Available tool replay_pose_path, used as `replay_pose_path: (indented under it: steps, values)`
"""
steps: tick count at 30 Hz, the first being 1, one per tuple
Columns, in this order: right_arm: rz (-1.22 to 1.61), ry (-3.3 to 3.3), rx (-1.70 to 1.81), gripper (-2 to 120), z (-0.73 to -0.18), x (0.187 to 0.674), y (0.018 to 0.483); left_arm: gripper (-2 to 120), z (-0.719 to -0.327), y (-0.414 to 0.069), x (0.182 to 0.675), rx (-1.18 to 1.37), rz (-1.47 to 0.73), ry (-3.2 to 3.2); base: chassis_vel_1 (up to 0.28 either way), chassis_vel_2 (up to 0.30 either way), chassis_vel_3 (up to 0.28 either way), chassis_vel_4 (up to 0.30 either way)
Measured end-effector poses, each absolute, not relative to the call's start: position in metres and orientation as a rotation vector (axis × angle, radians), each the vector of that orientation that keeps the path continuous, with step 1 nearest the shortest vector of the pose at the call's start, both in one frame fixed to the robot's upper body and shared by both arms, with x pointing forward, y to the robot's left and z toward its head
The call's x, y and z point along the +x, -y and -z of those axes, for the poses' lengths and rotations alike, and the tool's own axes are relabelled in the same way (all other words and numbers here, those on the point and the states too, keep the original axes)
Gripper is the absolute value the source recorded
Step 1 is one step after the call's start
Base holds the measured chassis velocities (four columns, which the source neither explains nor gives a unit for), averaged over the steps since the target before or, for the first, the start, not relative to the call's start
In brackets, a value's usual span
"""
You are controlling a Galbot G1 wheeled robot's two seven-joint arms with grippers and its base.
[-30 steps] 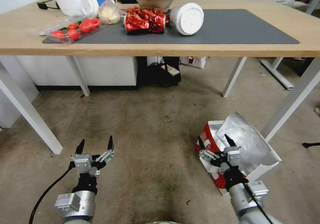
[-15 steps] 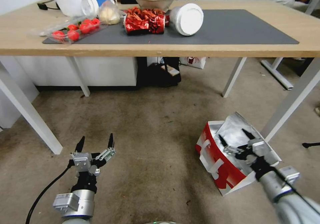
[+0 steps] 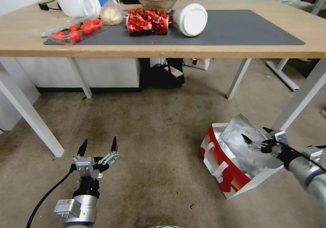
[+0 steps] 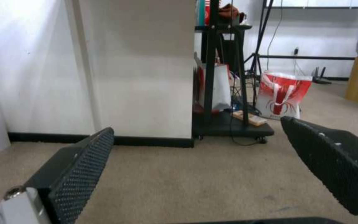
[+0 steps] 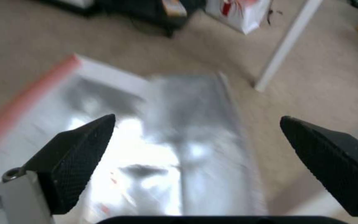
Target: Pick up the food delivery bag from the floor and place it on the table.
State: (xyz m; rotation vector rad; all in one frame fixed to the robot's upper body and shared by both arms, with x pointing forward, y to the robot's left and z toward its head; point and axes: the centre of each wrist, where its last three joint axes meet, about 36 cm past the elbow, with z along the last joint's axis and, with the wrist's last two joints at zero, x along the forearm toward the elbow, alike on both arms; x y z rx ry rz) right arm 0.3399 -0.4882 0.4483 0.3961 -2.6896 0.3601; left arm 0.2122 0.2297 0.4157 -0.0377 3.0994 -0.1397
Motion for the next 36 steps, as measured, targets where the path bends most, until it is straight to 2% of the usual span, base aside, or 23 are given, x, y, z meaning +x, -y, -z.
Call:
replay_pose_path:
  steps: [2, 9, 36]
  values:
    - [-0.427, 2.65, 0.427, 100, -0.449, 0.344, 0.51, 100, -0.416, -0.229, 0.212, -0.023, 0.143, -3.098, 0.0, 0.0, 0.0, 0.0]
    - [-0.485, 2.592, 0.441, 100, -0.45, 0.347, 0.534, 100, -0.41, -0.226, 0.209, 0.01, 0.153, -3.108, 0.0, 0.0, 0.0, 0.0]
    - [-0.467, 2.404, 0.463, 100, -0.401, 0.369, 0.54, 100, -0.403, -0.22, 0.213, -0.023, 0.153, -3.11, 0.0, 0.0, 0.0, 0.0]
